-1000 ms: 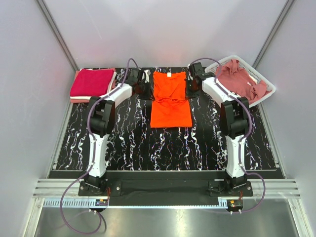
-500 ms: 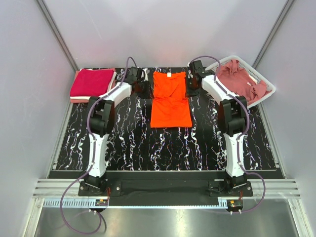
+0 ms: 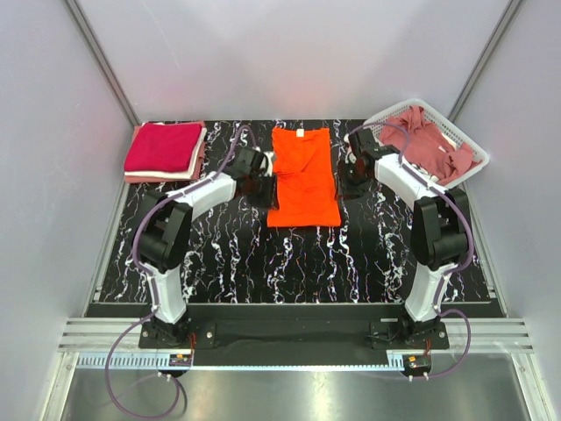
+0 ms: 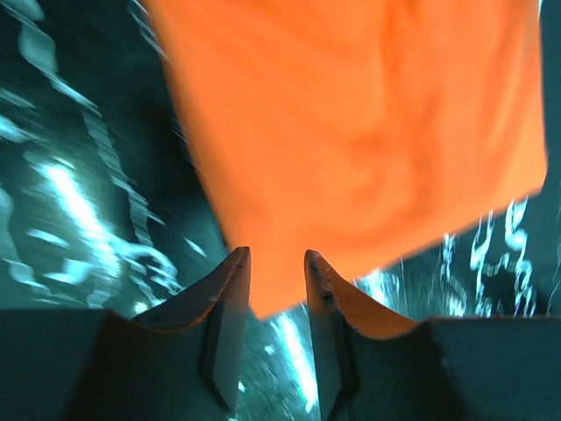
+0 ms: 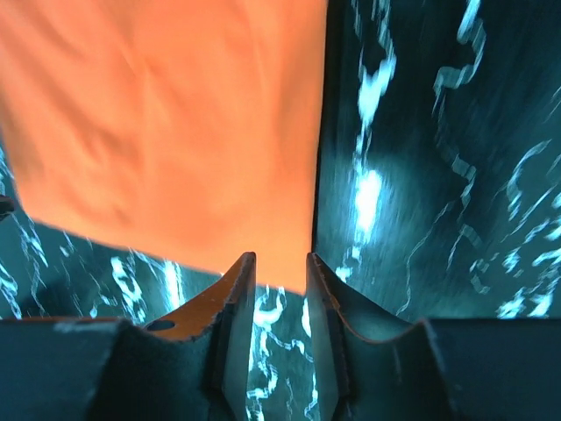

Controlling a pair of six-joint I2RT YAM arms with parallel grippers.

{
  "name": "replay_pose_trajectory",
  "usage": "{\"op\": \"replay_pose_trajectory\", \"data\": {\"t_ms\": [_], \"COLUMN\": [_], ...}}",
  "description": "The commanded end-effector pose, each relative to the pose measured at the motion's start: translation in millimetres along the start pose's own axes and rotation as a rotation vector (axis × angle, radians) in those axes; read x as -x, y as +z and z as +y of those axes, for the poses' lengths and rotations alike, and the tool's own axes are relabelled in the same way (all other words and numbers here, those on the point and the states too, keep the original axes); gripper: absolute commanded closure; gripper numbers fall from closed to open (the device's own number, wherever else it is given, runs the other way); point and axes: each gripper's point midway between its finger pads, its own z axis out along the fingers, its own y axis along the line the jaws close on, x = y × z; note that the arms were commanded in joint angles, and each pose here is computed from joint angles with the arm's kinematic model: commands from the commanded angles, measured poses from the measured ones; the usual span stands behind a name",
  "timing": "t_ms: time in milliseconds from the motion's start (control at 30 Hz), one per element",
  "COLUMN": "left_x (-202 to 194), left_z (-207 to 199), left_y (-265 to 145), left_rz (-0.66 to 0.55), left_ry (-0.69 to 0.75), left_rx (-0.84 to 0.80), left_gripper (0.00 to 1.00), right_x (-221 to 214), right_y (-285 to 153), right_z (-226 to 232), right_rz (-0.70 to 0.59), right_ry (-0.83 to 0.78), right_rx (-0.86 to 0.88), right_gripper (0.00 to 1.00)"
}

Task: Fold and stack the t-shirts
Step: Fold the tshirt

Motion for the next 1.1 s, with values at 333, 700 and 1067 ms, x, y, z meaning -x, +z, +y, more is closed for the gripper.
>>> {"op": "replay_pose_trajectory", "data": {"t_ms": [333, 700, 1067], "left_x": [-45, -55, -61], "left_z": [10, 7, 3], "left_y": [4, 19, 7], "left_rz": [0.006, 0.057, 0.061], "left_ry": [0.013, 0.014, 0.009], "left_rx": [0.006, -0.051, -0.07], "left_gripper": [0.55, 0.6, 1.0], "right_x": [-55, -73, -83], "right_y": [18, 29, 30], "right_z": [-2, -8, -4], "right_rz": [0.098, 0.134, 0.131], "right_ry": [0.016, 0.009, 0.022], "right_rx": [0.087, 0.084, 0.128], "right_gripper": [0.6, 0.59, 1.0]}}
